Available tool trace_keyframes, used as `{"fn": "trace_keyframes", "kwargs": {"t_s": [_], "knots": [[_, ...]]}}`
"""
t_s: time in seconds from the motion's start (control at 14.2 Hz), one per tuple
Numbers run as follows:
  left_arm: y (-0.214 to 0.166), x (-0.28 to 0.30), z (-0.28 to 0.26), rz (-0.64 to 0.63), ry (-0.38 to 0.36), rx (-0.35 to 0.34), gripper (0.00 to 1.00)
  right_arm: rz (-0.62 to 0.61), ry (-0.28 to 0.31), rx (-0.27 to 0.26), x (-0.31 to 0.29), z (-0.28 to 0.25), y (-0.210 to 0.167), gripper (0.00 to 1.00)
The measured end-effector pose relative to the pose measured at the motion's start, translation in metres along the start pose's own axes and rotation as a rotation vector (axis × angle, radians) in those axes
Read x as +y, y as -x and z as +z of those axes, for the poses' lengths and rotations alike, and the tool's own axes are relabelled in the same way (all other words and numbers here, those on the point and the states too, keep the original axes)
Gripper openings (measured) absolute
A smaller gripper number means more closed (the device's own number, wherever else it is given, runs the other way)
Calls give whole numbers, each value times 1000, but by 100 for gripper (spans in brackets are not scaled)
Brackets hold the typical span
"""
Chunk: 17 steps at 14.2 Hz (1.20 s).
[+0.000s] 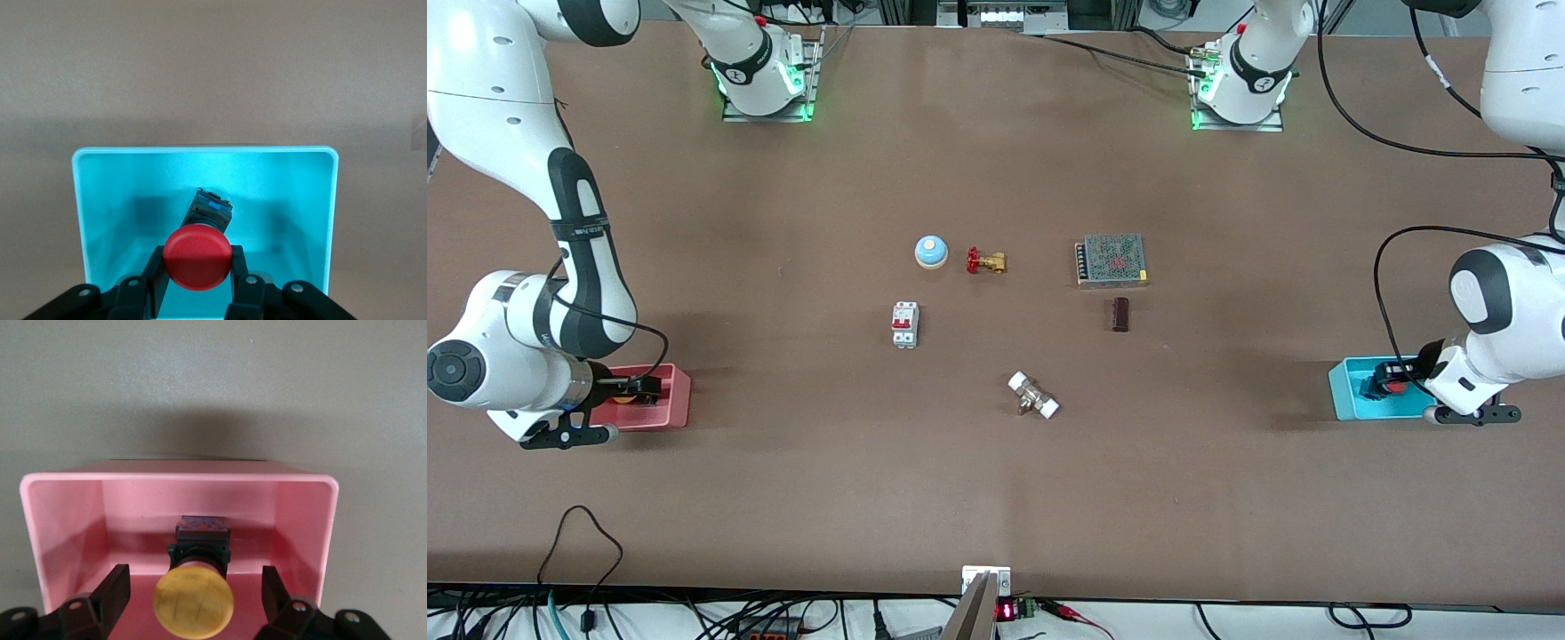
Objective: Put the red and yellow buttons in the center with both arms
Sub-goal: 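Grasp the yellow button with the right gripper, the red with the left, then lift the red button out of the cyan box with the left gripper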
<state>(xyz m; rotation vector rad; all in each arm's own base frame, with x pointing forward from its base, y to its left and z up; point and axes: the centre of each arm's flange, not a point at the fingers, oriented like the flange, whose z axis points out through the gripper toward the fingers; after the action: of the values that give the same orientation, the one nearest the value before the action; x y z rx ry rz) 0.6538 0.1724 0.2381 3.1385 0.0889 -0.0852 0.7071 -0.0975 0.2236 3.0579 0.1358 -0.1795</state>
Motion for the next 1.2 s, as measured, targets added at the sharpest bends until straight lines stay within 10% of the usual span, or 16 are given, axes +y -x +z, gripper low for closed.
{"fn": "trace_keyframes", "kwargs": {"t_s": [0.49,1.2], "knots": [[3,16,-102,23,-2,32,41,-6,1,2,0,1,-1,43],[25,197,-119,-50,79,-103,41,-92,8,21,5,-42,-13,39]]}}
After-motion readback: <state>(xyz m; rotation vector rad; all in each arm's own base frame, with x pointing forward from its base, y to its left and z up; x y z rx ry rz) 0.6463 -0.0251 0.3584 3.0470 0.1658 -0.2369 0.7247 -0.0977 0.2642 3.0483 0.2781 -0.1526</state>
